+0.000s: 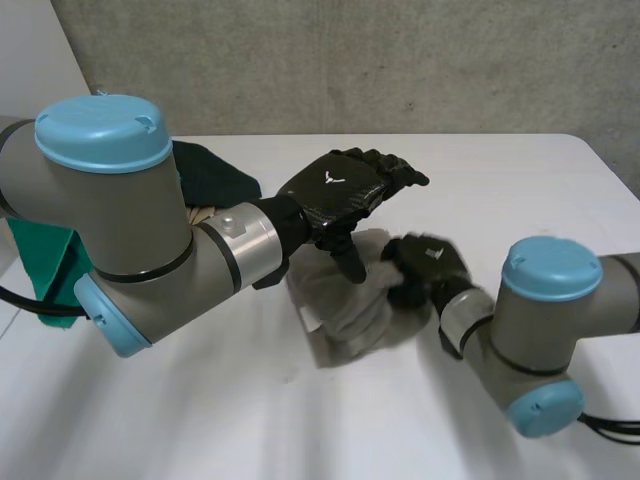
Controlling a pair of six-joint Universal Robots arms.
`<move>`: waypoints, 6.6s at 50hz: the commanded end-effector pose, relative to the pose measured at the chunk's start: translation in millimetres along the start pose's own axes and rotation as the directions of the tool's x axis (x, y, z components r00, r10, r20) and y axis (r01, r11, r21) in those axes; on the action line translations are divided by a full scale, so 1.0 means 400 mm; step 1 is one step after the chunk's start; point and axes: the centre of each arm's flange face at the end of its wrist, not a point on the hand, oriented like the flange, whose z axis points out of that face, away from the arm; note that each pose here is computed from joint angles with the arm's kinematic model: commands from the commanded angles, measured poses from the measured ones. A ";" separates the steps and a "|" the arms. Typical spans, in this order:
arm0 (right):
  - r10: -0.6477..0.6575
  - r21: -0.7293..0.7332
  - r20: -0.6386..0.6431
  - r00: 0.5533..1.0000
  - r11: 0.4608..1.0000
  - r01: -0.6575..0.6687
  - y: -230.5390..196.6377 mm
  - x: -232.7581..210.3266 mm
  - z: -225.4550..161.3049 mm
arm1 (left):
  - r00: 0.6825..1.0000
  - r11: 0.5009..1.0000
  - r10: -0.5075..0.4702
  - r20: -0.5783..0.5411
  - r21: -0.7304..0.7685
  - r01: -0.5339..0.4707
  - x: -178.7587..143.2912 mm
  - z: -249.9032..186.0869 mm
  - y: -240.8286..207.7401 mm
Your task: Fold the laundry.
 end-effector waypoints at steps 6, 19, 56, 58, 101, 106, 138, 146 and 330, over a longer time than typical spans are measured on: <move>-0.101 0.111 -0.263 0.959 0.985 0.135 -0.100 0.279 0.153 | 1.000 0.999 0.018 0.012 0.045 -0.019 -0.005 -0.009 -0.044; -0.042 0.184 -0.514 0.857 0.970 0.158 -0.145 0.645 0.262 | 1.000 0.998 0.024 0.002 0.065 -0.024 0.007 -0.011 -0.062; -0.372 -0.079 -0.688 0.624 0.892 0.444 -0.236 0.930 0.133 | 1.000 0.997 0.010 -0.020 0.077 -0.008 0.038 -0.019 -0.078; -0.380 -0.064 -0.664 0.644 0.887 0.458 -0.254 0.901 0.120 | 1.000 0.996 0.014 -0.015 0.084 -0.013 0.035 -0.023 -0.087; -0.654 0.041 -0.154 0.741 0.745 0.666 -0.151 0.231 -0.105 | 0.478 0.946 0.295 0.827 -0.183 -0.267 -0.828 -0.229 0.121; -0.654 0.047 -0.168 0.737 0.742 0.669 -0.162 0.232 -0.107 | 0.528 0.945 0.177 0.830 0.007 -0.327 -0.716 -0.211 -0.066; -0.476 0.036 -0.281 0.833 0.862 0.505 -0.231 0.285 -0.154 | 0.950 0.996 -0.038 0.310 -0.064 0.061 -0.083 0.094 0.196; -0.452 -0.011 -0.199 0.870 0.888 0.459 -0.225 0.280 -0.153 | 0.949 0.996 -0.022 0.316 -0.070 0.047 -0.069 0.044 0.135; -0.503 0.402 -0.223 0.835 0.733 0.549 -0.603 0.025 -0.246 | 0.871 0.959 -0.267 0.412 0.023 0.283 -0.036 -0.171 0.148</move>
